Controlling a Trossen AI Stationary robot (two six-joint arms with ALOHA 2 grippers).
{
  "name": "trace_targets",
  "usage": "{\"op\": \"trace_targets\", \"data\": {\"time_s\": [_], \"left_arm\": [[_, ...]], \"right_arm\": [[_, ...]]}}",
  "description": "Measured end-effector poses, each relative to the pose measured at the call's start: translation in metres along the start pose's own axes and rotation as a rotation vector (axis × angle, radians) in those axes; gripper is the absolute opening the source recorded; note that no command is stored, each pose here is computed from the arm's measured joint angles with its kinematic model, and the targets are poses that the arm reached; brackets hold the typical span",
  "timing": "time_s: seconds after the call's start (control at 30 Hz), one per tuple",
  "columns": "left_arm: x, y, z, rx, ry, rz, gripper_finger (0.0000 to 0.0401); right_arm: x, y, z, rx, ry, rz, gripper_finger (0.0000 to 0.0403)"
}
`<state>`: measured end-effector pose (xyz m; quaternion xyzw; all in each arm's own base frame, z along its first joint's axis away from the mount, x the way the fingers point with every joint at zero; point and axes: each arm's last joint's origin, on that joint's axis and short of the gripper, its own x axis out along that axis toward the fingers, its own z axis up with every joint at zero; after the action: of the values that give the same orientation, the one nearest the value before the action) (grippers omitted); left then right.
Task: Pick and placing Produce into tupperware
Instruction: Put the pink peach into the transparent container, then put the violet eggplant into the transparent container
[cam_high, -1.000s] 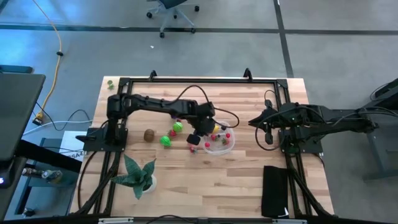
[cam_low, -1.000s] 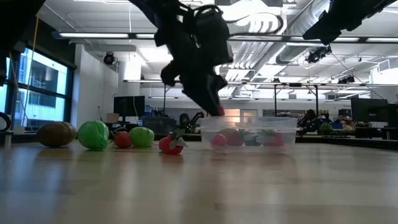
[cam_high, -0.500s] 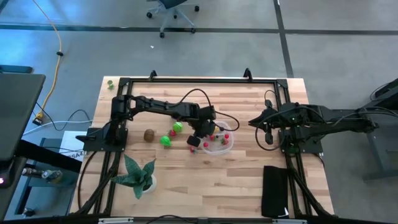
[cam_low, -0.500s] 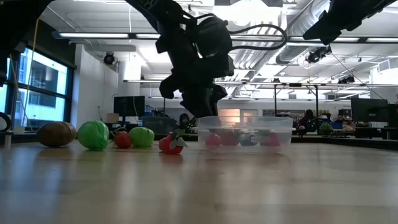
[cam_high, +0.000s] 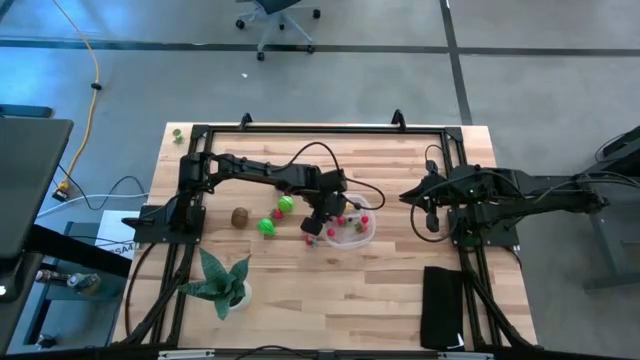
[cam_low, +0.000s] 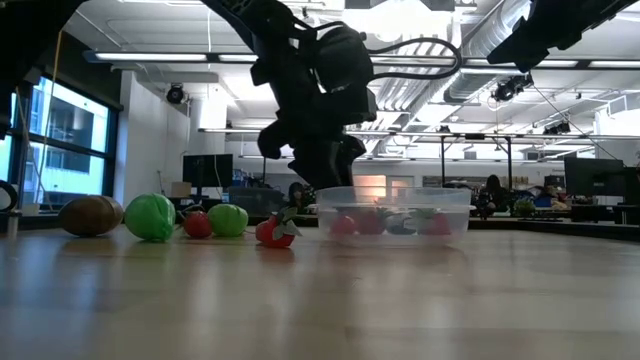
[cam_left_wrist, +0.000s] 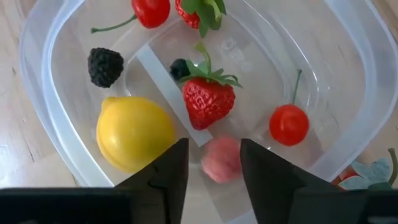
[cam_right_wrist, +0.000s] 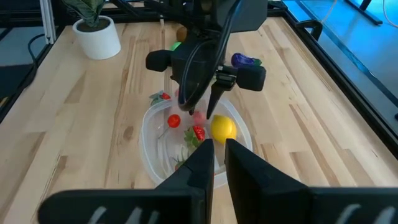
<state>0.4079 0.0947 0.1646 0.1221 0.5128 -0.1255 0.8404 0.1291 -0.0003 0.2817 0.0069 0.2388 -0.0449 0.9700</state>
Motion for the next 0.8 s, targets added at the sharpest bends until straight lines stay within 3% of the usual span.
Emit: {"op": "trace_targets", "data": {"time_s": [0.23, 0.33, 0.57, 0.8], "left_arm": [[-0.007, -0.001, 0.001, -0.056, 0.004, 0.001, 0.0142], [-0.020, 0.000, 0.003, -0.119, 0.075, 0.040, 0.0134], [-0.067, 0.003, 0.009, -0.279, 0.262, 0.266, 0.0117], [-0.107, -0.008, -0.007, -0.518, 0.447, 0.480, 0.0107]], "right_arm": [[0.000, 0.000, 0.000, 0.000, 0.000, 0.000, 0.0030], [0.000, 0.000, 0.000, 0.000, 0.000, 0.000, 0.0030], [0.000, 0.000, 0.000, 0.000, 0.000, 0.000, 0.0030], [0.000, 0.000, 0.000, 0.000, 0.000, 0.000, 0.0030]]}}
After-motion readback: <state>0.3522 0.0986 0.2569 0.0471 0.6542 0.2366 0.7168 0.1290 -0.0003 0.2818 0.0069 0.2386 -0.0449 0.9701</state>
